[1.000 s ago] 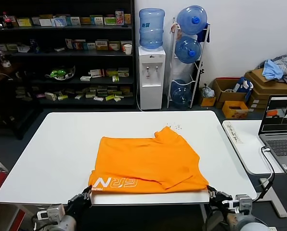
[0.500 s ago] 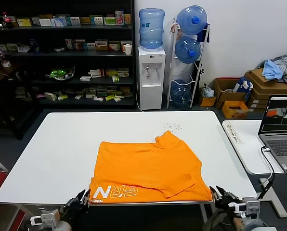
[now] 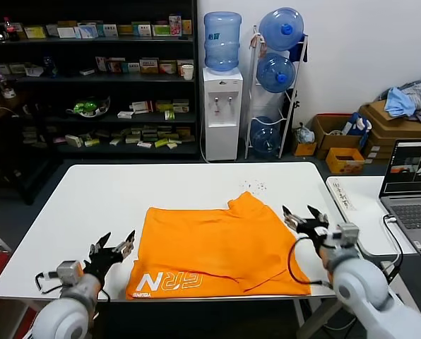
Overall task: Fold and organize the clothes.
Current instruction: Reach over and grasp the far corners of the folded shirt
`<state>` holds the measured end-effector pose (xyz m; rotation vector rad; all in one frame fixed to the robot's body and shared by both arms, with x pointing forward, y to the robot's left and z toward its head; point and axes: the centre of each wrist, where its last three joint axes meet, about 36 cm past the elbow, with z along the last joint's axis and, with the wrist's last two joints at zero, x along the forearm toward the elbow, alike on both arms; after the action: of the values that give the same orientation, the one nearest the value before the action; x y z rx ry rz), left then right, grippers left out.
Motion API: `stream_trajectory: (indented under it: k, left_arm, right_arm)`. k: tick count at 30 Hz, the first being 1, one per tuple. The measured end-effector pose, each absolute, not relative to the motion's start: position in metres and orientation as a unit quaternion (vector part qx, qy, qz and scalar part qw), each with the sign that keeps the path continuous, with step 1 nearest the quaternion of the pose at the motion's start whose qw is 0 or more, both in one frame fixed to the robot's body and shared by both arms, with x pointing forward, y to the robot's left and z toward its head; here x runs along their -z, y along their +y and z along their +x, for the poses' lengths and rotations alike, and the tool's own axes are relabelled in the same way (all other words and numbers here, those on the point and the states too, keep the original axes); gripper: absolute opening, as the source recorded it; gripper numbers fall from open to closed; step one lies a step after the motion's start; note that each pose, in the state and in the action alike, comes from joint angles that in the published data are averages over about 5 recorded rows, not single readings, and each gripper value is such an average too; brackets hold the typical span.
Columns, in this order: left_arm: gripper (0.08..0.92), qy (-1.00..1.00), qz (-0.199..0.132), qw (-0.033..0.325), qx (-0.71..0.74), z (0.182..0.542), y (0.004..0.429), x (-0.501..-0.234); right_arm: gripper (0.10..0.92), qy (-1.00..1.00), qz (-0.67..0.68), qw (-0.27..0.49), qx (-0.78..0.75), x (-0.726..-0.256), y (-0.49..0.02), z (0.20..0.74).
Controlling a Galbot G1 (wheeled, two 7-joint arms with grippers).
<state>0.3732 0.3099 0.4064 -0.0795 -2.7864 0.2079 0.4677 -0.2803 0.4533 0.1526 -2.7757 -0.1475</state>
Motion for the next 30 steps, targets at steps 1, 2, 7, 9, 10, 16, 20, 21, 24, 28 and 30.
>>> stream_trajectory:
  k: [1, 2, 7, 9, 10, 16, 20, 21, 24, 28, 30]
  left_arm:
    - [0.814, -0.982, -0.031, 0.171, -0.074, 0.383, 0.312, -0.403]
    - [0.819, -0.982, -0.034, 0.17, -0.075, 0.393, 0.314, -0.399]
    - [0.822, -0.98, -0.043, 0.173, -0.084, 0.438, 0.319, -0.381]
    - [0.823, -0.979, -0.043, 0.177, -0.087, 0.454, 0.319, -0.374]
    - [0.823, -0.979, -0.043, 0.18, -0.088, 0.461, 0.318, -0.371]
    - [0.823, -0.976, -0.047, 0.196, -0.087, 0.49, 0.314, -0.358]
    - [0.823, -0.974, -0.052, 0.202, -0.086, 0.503, 0.312, -0.353]
    - [0.823, -0.974, -0.053, 0.203, -0.085, 0.506, 0.312, -0.353]
    - [0.823, -0.973, -0.057, 0.205, -0.084, 0.514, 0.308, -0.35]
    - [0.823, -0.973, -0.061, 0.209, -0.081, 0.523, 0.302, -0.347]
    - [0.823, -0.972, -0.062, 0.211, -0.079, 0.527, 0.299, -0.345]
  right_arm:
    - [0.82, -0.981, 0.054, 0.18, 0.053, -0.451, -0.277, 0.479]
    - [0.822, -0.98, 0.055, 0.183, 0.054, -0.448, -0.273, 0.491]
    - [0.823, -0.974, 0.058, 0.21, 0.058, -0.43, -0.254, 0.535]
    - [0.823, -0.972, 0.059, 0.222, 0.059, -0.422, -0.246, 0.547]
    - [0.823, -0.97, 0.06, 0.228, 0.059, -0.419, -0.243, 0.552]
    - [0.823, -0.963, 0.065, 0.256, 0.057, -0.401, -0.228, 0.573]
    - [0.823, -0.959, 0.067, 0.269, 0.056, -0.393, -0.222, 0.581]
    - [0.823, -0.958, 0.068, 0.272, 0.055, -0.392, -0.221, 0.582]
    - [0.823, -0.956, 0.068, 0.28, 0.053, -0.388, -0.218, 0.586]
    - [0.823, -0.954, 0.067, 0.289, 0.051, -0.383, -0.215, 0.589]
    - [0.823, -0.952, 0.067, 0.293, 0.05, -0.381, -0.215, 0.591]
